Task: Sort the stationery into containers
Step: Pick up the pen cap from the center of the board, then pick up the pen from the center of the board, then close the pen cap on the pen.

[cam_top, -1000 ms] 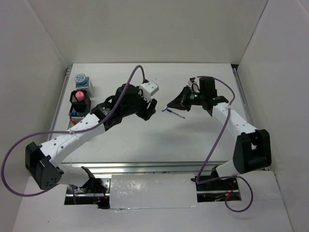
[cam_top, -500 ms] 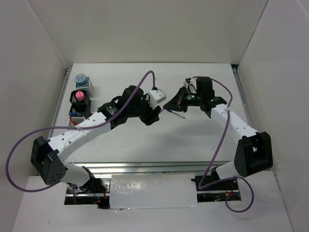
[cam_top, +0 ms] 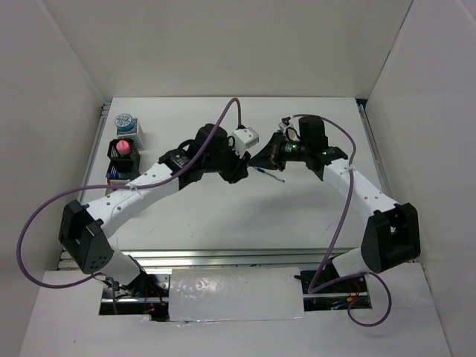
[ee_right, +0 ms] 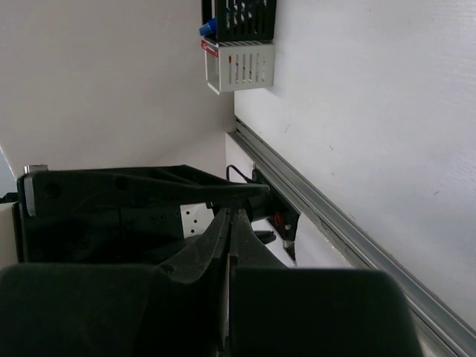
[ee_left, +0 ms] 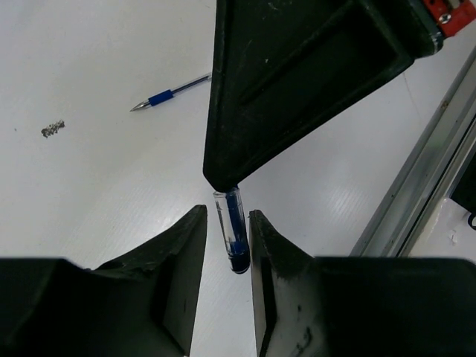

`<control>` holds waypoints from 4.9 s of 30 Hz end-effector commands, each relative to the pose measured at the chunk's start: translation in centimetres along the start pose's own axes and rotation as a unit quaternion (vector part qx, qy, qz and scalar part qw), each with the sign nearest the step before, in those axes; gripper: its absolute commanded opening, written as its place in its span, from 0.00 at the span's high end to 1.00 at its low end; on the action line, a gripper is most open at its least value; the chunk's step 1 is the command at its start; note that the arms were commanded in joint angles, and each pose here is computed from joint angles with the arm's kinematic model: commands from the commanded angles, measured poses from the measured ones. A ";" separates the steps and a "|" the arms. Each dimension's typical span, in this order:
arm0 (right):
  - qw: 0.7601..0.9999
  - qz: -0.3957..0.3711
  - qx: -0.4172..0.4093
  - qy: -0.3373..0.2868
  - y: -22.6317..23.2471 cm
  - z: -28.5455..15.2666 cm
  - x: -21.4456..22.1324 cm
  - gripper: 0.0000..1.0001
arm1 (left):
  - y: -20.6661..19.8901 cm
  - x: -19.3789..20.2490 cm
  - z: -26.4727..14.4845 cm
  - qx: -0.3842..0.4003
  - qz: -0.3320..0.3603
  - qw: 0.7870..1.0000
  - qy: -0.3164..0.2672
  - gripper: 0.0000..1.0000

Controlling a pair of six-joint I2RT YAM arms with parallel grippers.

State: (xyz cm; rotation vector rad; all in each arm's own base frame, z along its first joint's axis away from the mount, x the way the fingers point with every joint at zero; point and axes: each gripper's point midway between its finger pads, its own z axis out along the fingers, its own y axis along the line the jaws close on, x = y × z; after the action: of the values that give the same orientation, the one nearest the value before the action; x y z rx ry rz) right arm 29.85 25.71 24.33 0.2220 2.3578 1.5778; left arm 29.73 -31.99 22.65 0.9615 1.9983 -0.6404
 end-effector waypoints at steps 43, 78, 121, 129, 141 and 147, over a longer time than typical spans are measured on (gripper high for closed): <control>0.749 -0.510 0.350 0.238 -19.9 -0.5 -8.6 0.70 | 4.3 5.0 -8.8 0.084 -0.056 0.995 -0.015 1.00; 0.778 -0.475 0.262 0.317 -17.7 -0.2 -2.8 1.00 | 6.6 7.3 -9.2 0.061 0.109 0.992 -0.022 1.00; 0.801 -0.303 -0.088 0.508 -2.4 -2.3 21.2 1.00 | 0.0 13.3 -11.4 0.054 0.625 0.771 -0.115 1.00; 0.794 -0.291 -0.077 0.528 -3.1 -1.7 22.0 1.00 | -0.4 13.7 -11.2 0.053 0.662 0.740 -0.111 1.00; 0.797 -0.277 -0.055 0.535 -3.7 -1.0 21.8 1.00 | -0.6 13.7 -11.0 0.053 0.671 0.731 -0.107 1.00; 0.804 -0.274 -0.041 0.526 -4.0 -0.4 21.3 1.00 | -0.5 14.0 -10.9 0.050 0.680 0.726 -0.097 1.00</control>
State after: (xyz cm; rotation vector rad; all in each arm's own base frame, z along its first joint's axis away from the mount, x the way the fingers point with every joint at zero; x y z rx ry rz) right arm 10.53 30.56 16.71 -1.6395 2.4640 1.6576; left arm 19.21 -18.61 16.54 1.9294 0.6991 0.0067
